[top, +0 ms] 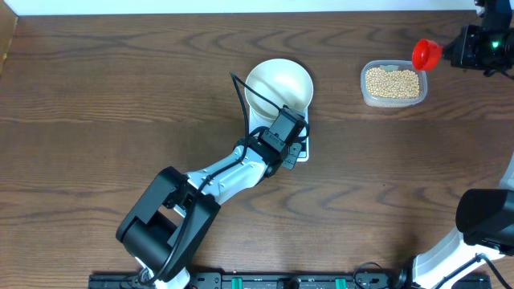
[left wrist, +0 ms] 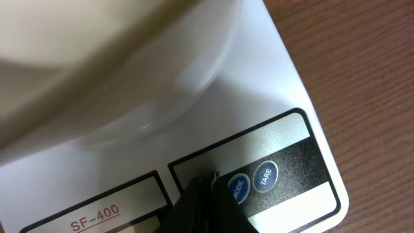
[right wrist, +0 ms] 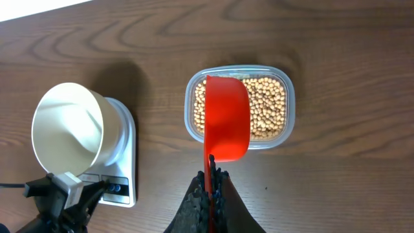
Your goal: Scoop item into bowl and weigh 50g on scale
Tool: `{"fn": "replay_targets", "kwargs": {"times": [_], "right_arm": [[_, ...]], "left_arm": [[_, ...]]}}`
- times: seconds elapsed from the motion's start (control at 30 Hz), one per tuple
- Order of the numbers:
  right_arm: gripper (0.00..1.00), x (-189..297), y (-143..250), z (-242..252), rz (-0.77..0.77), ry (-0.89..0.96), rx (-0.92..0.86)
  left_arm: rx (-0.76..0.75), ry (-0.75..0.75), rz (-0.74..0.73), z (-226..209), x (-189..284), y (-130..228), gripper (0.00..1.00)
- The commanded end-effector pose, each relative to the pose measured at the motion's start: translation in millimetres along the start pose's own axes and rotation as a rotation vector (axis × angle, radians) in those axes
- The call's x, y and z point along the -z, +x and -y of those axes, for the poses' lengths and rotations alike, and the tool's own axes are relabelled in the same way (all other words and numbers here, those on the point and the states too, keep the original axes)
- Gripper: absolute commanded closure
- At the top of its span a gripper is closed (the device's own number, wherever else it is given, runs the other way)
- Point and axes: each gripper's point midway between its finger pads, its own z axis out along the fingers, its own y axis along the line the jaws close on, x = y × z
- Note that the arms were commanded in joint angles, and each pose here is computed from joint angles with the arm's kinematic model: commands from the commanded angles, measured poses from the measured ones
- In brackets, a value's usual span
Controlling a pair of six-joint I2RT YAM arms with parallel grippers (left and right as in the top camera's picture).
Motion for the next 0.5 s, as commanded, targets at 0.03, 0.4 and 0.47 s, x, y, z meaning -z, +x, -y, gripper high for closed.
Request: {"fn": "replay_targets", "kwargs": {"times": [0.03,0.4,0.47], "right_arm": [[0.99,-2.7,-0.5,-3.4,-0.003,-0.019,0.016],[0.99,-2.7,-0.5,-3.4,-0.003,-0.019,0.016],[0.99,-2.7,-0.4,-3.6,-0.004,-0.019,0.017]], "left_arm": [[-0.01,0.021,0.06,2.4,18.6,-21.3,0.93],[-0.013,0.015,0.03,1.1,16.0,-13.6,0.93],[-0.015,0.011,0.007,0.4,10.2,-7.3,0.93]]}}
